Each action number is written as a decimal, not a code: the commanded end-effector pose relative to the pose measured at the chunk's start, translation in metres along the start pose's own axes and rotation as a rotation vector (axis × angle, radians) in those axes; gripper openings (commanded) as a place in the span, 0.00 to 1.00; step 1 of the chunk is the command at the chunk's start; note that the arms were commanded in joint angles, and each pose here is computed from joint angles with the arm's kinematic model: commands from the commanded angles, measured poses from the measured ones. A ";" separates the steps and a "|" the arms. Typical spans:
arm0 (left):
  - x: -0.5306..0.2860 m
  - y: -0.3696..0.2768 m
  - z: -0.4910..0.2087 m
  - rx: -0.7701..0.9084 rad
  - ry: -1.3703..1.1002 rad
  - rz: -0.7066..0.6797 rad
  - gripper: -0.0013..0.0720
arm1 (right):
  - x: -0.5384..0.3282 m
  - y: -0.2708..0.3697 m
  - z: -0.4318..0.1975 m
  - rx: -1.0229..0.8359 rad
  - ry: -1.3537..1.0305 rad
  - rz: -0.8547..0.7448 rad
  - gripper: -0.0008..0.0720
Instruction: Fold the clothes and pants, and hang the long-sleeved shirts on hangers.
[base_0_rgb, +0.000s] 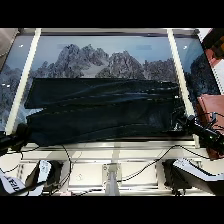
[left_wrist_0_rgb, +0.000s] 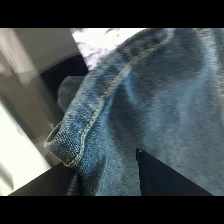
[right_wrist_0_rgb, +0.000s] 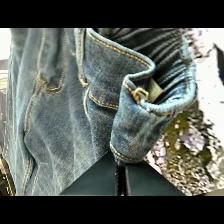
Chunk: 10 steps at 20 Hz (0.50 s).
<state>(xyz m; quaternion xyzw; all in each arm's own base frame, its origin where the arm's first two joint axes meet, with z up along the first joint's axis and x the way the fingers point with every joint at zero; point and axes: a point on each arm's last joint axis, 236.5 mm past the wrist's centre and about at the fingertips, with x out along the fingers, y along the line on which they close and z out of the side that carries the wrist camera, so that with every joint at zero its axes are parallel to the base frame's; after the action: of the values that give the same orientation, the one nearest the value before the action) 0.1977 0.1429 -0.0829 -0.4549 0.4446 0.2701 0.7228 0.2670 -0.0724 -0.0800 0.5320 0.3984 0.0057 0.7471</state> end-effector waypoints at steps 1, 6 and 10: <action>-0.011 -0.012 0.010 0.038 -0.067 -0.036 0.50 | -0.006 0.011 0.003 -0.048 -0.020 0.009 0.08; -0.023 -0.001 0.005 0.140 -0.076 0.035 0.50 | -0.014 0.021 0.009 -0.100 -0.059 0.000 0.08; -0.019 0.030 -0.018 0.118 0.020 0.149 0.54 | -0.014 0.020 0.010 -0.100 -0.064 -0.005 0.08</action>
<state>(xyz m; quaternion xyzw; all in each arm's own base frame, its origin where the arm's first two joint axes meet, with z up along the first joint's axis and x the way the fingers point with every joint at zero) 0.1795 0.1440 -0.0709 -0.3918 0.4629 0.2764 0.7456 0.2706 -0.0760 -0.0565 0.4960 0.3777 0.0095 0.7818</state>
